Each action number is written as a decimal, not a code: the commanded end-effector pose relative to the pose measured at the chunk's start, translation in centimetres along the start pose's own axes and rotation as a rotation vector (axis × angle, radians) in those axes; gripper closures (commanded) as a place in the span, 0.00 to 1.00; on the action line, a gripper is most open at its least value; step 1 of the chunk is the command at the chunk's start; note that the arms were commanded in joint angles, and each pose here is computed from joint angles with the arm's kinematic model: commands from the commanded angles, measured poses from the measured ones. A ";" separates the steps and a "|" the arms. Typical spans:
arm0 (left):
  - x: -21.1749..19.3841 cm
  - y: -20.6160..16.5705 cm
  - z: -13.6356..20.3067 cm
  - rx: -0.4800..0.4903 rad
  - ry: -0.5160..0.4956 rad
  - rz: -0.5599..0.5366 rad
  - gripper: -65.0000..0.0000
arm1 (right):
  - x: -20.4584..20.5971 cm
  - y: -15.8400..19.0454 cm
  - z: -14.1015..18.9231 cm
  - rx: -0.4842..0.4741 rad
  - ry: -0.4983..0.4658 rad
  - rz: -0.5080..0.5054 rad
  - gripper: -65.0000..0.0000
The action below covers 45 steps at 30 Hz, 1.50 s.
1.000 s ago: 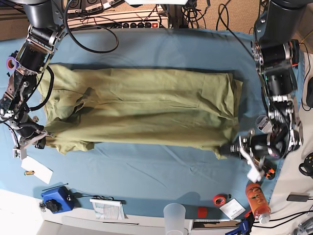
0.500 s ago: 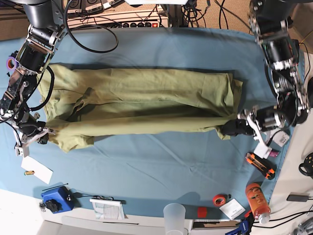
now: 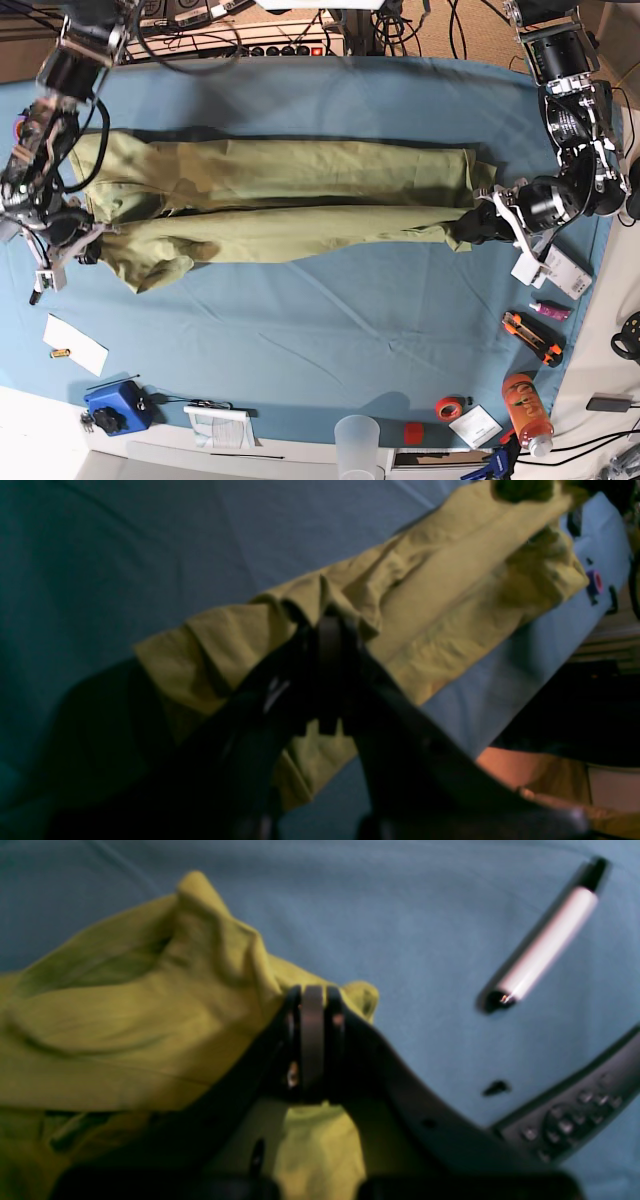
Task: Layout the t-shirt on the table in an organized manner, then fold the t-shirt properly
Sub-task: 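Fold the hem edge over toward the collar with both grippers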
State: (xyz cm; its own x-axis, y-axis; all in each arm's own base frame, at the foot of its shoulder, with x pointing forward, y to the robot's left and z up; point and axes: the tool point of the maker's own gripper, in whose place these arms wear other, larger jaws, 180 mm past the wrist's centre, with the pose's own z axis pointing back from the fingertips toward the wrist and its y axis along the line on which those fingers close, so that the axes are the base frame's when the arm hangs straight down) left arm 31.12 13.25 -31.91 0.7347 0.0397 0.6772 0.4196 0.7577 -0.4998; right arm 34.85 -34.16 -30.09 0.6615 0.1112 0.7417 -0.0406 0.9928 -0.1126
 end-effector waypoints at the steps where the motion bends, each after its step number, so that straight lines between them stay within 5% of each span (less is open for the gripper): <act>1: 1.0 -0.2 0.5 -0.007 -0.035 -0.017 1.00 | 1.7 -1.1 1.1 -0.032 -0.058 0.010 1.00; 6: -1.2 0.1 0.5 0.003 0.000 0.015 1.00 | -2.5 -2.0 1.8 -0.058 0.018 -0.010 1.00; 13: -2.8 4.1 1.0 0.231 0.000 0.042 1.00 | -5.1 -2.8 2.1 -0.108 0.074 0.018 1.00; 19: -3.1 4.1 1.0 0.230 0.015 0.041 1.00 | -5.2 -2.8 2.2 -0.107 0.075 0.018 1.00; 23: -3.2 4.1 1.0 0.230 0.019 0.043 0.60 | -5.6 -2.4 2.2 -0.085 0.097 0.043 0.98; 26: -3.2 4.2 1.0 0.234 0.022 0.053 0.45 | -5.9 -1.8 2.2 -0.051 0.115 0.051 0.75; 28: -3.4 4.4 1.1 0.247 0.025 0.083 0.45 | -6.0 -1.6 2.2 -0.037 0.120 0.040 0.67; 38: -2.9 3.0 0.6 0.219 0.010 0.084 0.45 | -4.5 -0.6 2.1 0.019 0.055 -0.010 0.67; 45: -5.1 4.8 0.1 0.375 0.080 0.149 0.45 | -3.8 -1.7 2.6 -0.006 0.005 -0.036 0.67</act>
State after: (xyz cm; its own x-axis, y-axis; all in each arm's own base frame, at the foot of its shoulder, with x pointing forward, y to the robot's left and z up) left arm 28.47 16.41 -38.78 0.8403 0.1268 0.5271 0.0839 0.9301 -0.3575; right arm 29.50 -35.30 -33.14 0.7119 0.0542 0.7002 -0.0159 0.9980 -0.0611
